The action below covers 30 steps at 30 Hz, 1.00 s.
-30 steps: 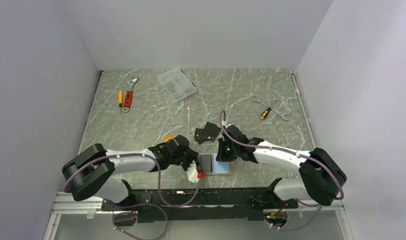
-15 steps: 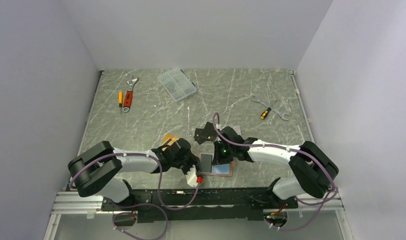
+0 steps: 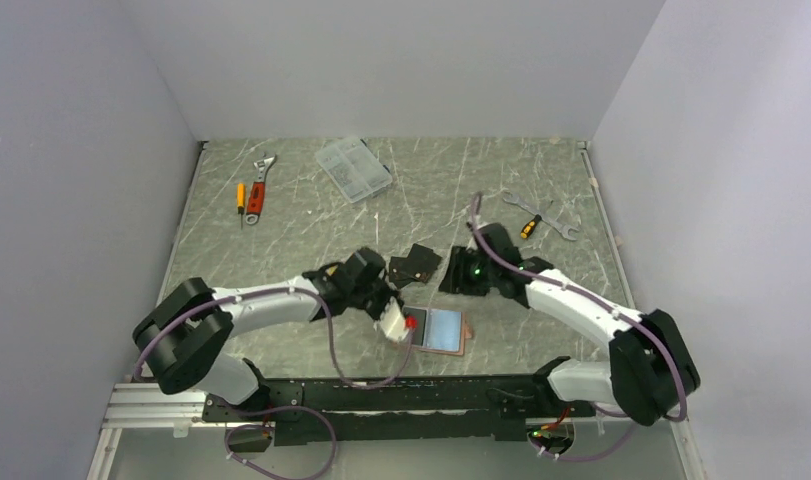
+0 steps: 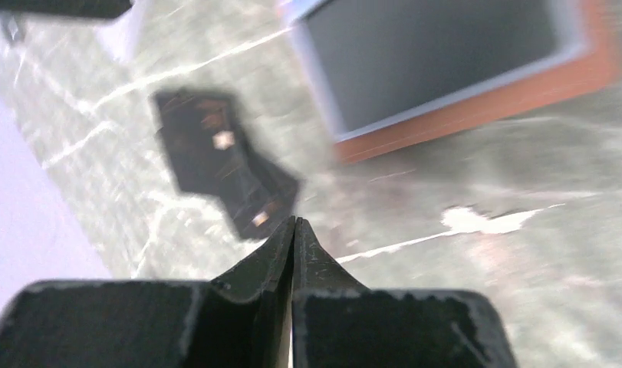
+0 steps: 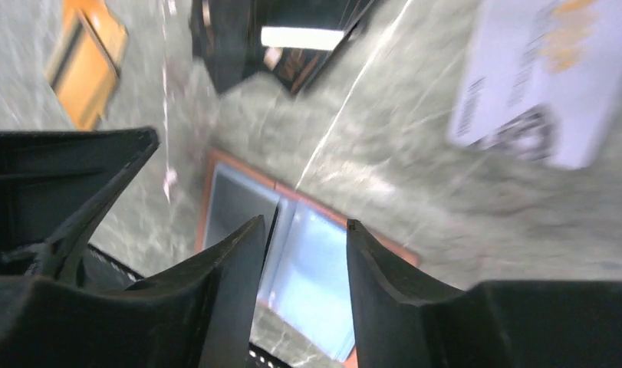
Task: Put the credit cards into the card holder
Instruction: Insert the credit card into the card holder, then pick up the credit card from the center of the board.
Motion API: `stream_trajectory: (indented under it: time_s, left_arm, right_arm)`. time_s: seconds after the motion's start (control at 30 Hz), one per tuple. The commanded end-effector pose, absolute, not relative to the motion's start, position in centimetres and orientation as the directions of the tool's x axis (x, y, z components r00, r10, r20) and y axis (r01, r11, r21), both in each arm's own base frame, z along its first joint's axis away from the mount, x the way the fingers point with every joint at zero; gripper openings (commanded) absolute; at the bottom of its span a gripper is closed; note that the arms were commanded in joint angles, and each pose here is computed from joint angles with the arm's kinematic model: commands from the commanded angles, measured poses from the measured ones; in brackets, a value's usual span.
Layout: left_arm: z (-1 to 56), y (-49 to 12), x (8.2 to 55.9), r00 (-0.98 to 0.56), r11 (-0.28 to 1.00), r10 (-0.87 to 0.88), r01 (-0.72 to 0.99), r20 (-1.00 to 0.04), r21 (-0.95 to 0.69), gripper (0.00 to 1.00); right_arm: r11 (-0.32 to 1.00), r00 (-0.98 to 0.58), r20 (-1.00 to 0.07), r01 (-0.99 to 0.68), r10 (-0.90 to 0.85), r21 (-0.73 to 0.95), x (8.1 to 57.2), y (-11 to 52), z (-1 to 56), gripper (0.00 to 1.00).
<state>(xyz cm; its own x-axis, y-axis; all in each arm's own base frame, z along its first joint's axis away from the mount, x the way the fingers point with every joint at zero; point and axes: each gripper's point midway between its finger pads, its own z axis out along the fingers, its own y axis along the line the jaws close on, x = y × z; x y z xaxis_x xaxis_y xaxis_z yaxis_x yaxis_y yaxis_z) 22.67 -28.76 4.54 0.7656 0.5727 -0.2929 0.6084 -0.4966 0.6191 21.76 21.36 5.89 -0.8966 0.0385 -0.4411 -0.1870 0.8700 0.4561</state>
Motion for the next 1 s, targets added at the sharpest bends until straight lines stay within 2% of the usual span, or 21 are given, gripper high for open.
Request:
stream_trajectory:
  time_s: [0.0, 0.07, 0.13, 0.23, 0.33, 0.47, 0.57, 0.67, 0.77, 0.87, 0.97]
  left_arm:
    - [10.6, -28.6, 25.9, 0.580, -0.322, 0.710, 0.771, -0.399, 0.549, 0.11]
    - [12.3, -29.1, 27.0, 0.418, -0.204, 0.775, 0.875, -0.474, 0.438, 0.17]
    - [12.4, -29.4, 27.5, 0.197, -0.079, 0.832, 0.967, -0.519, 0.241, 0.23]
    - [13.9, -31.2, 28.9, -0.083, 0.113, 0.814, 0.993, -0.574, 0.016, 0.30]
    - [15.0, -34.3, 30.6, -0.266, 0.226, 0.746, 0.963, -0.610, -0.143, 0.36]
    - [14.4, -37.9, 32.3, -0.430, 0.271, 0.682, 0.900, -0.592, -0.341, 0.39]
    - [13.5, -39.7, 33.2, -0.515, 0.284, 0.607, 0.852, -0.606, -0.440, 0.40]
    - [12.6, -41.2, 33.9, -0.532, 0.261, 0.557, 0.841, -0.638, -0.473, 0.43]
    - [11.4, -42.1, 34.1, -0.567, 0.259, 0.538, 0.816, -0.624, -0.517, 0.44]
    - [10.5, -42.8, 34.6, -0.552, 0.269, 0.531, 0.829, -0.642, -0.490, 0.44]
    - [10.0, -43.4, 35.6, -0.474, 0.277, 0.541, 0.880, -0.695, -0.386, 0.45]
  right_arm:
    - [0.864, -0.810, -0.565, -0.163, 0.158, 0.476, 26.7, 19.0, 11.0, 0.51]
    - [0.872, -0.783, -0.584, -0.118, 0.213, 0.476, 28.4, 17.7, 11.8, 0.59]
    - [0.889, -0.749, -0.608, -0.055, 0.264, 0.455, 29.9, 15.5, 11.9, 0.63]
    - [0.903, -0.713, -0.618, 0.052, 0.332, 0.426, 31.3, 12.1, 11.2, 0.67]
    - [0.893, -0.688, -0.615, 0.112, 0.386, 0.435, 32.2, 10.0, 10.3, 0.73]
    - [0.876, -0.715, -0.562, 0.149, 0.416, 0.459, 32.7, 9.5, 7.9, 0.76]
    - [0.870, -0.727, -0.543, 0.151, 0.420, 0.470, 33.0, 9.7, 6.7, 0.77]
    - [0.864, -0.746, -0.516, 0.155, 0.421, 0.479, 33.1, 10.0, 5.4, 0.80]
    - [0.863, -0.758, -0.499, 0.164, 0.420, 0.478, 33.2, 10.2, 4.3, 0.80]
    - [0.867, -0.766, -0.490, 0.172, 0.417, 0.468, 33.4, 10.2, 3.5, 0.78]
    - [0.869, -0.774, -0.480, 0.176, 0.412, 0.461, 33.7, 10.3, 2.8, 0.73]
